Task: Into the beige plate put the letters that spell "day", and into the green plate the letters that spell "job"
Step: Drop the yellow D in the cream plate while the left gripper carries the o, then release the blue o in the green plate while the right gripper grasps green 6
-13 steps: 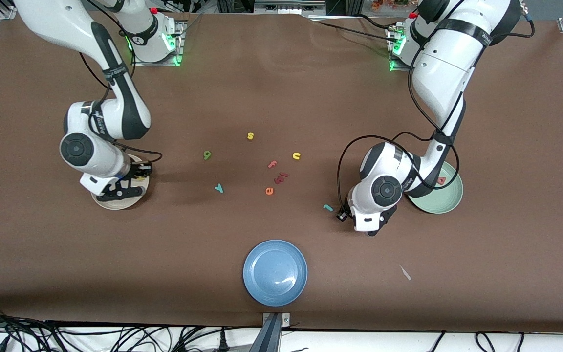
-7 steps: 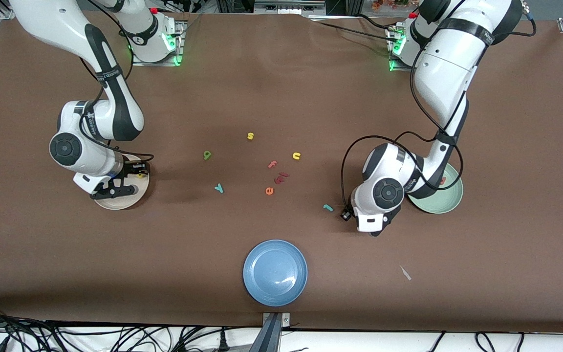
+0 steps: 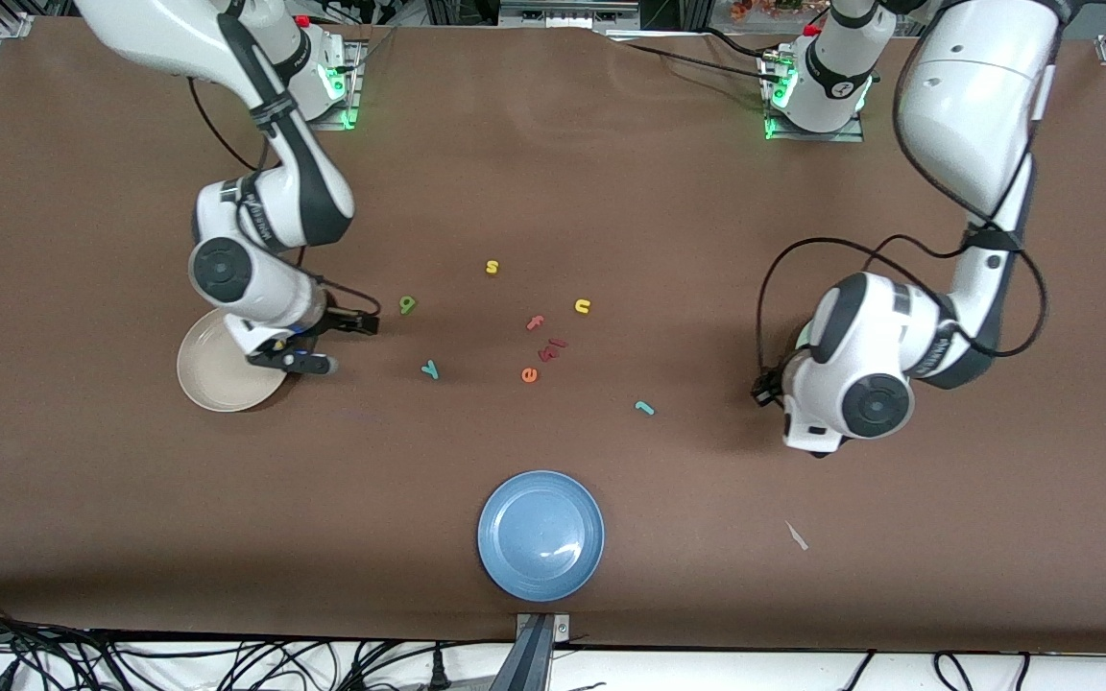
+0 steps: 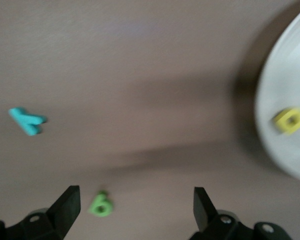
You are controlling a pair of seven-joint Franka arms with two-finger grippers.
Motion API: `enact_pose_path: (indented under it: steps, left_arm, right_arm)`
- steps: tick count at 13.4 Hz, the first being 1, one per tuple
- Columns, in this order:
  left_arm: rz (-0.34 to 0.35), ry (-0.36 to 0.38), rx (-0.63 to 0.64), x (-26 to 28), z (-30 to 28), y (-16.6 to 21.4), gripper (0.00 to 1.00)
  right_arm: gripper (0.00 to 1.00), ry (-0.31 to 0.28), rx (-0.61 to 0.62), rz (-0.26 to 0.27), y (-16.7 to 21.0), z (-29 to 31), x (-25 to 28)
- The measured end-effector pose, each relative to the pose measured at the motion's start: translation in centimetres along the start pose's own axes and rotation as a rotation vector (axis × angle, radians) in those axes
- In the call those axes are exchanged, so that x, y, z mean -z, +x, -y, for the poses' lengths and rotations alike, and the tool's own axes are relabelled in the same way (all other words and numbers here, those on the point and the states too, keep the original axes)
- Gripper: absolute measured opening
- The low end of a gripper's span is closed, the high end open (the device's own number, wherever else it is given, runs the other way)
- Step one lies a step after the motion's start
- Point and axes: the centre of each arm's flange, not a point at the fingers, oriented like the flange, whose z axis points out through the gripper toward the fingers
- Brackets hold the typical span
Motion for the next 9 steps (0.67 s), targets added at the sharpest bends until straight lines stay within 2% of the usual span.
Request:
enact_pose_path:
  steps: [4, 8, 9]
  left_arm:
    - [0.086, 0.007, -0.101, -3.5, 5.8, 4.6, 0.25]
    - [0.105, -0.002, -0.128, -7.2, 7.3, 5.7, 0.25]
    - [0.108, -0.001, -0.132, -7.6, 7.2, 5.5, 0.31]
  right_arm:
    - [1.00, 0.039, -0.100, -0.047, -2.1, 2.1, -1.8]
    - [1.00, 0.057, -0.133, -0.083, -5.1, 2.9, -5.2]
    - [1.00, 0.056, -0.135, -0.083, -5.6, 2.9, -5.8]
